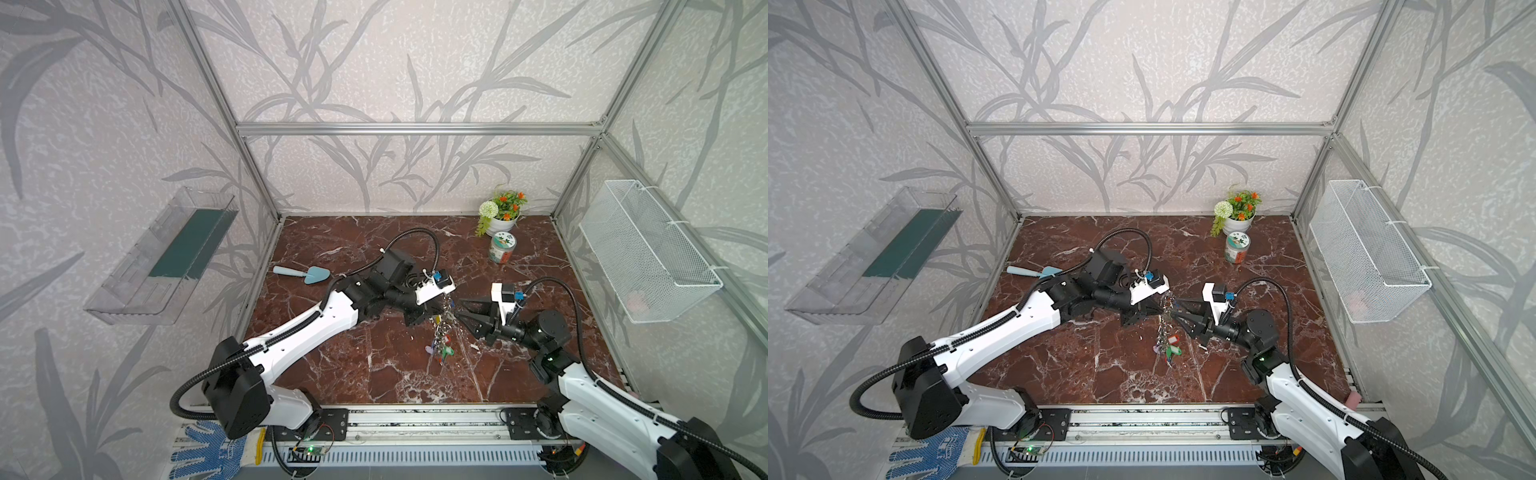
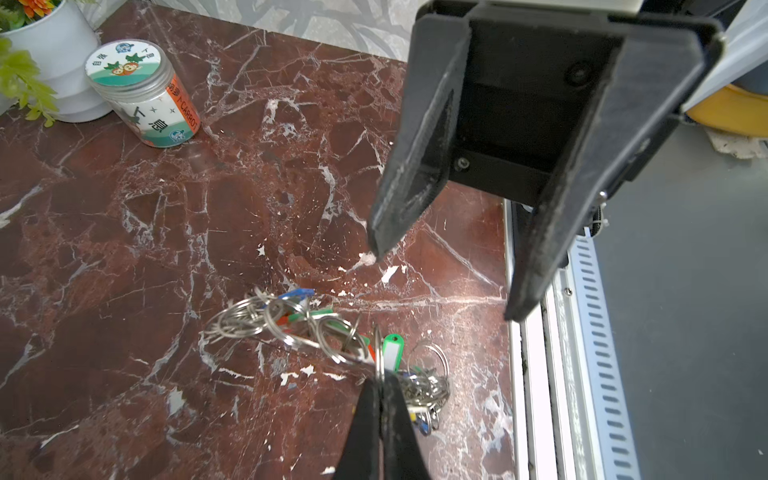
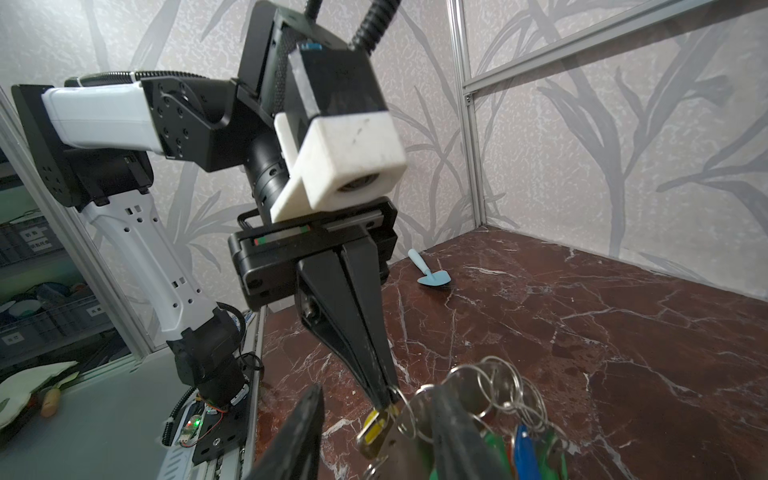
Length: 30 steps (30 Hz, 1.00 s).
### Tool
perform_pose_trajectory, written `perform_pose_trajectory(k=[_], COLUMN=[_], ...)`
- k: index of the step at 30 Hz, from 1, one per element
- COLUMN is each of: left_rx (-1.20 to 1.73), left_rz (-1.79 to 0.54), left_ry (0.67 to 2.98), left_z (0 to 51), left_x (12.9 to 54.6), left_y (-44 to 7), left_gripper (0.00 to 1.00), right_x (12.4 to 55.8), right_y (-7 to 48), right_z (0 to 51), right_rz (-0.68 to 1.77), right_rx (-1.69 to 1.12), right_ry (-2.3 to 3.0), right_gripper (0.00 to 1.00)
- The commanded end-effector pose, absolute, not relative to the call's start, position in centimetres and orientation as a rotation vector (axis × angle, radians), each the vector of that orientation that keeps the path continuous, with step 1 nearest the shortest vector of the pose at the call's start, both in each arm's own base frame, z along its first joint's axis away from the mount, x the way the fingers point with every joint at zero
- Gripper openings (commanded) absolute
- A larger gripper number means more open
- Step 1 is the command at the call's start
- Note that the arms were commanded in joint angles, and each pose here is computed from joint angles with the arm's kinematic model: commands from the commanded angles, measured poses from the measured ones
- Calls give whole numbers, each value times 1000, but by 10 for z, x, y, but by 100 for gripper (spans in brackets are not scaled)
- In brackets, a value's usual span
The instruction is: Put the keys on the keyring
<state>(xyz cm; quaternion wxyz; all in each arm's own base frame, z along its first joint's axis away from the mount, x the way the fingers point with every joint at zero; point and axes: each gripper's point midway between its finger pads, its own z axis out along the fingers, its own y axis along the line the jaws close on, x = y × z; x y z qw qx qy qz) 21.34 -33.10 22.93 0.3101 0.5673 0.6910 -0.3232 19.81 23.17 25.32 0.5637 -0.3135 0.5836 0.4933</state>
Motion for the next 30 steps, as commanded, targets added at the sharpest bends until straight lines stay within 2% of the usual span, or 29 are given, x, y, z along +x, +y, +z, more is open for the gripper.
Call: perform_pose_trajectory(k=[1,15,30], left_rx=[1627,1764,1780], left_rz=[-856,-876,-893], left_ry=[1788,1748,1751], left_z=[245,269,266], left_x=[199,190,192], left_y=[-321,-319,-323], left_gripper=[0,0,0], right_x=[186,190,183], right_y=[237,253,272], right_z=[261,271,253], right_rz=[1172,1162,1179], right_rx=[-819,-881,-983], right_ry=[1318,1293,1330], right_gripper=[44,44,29])
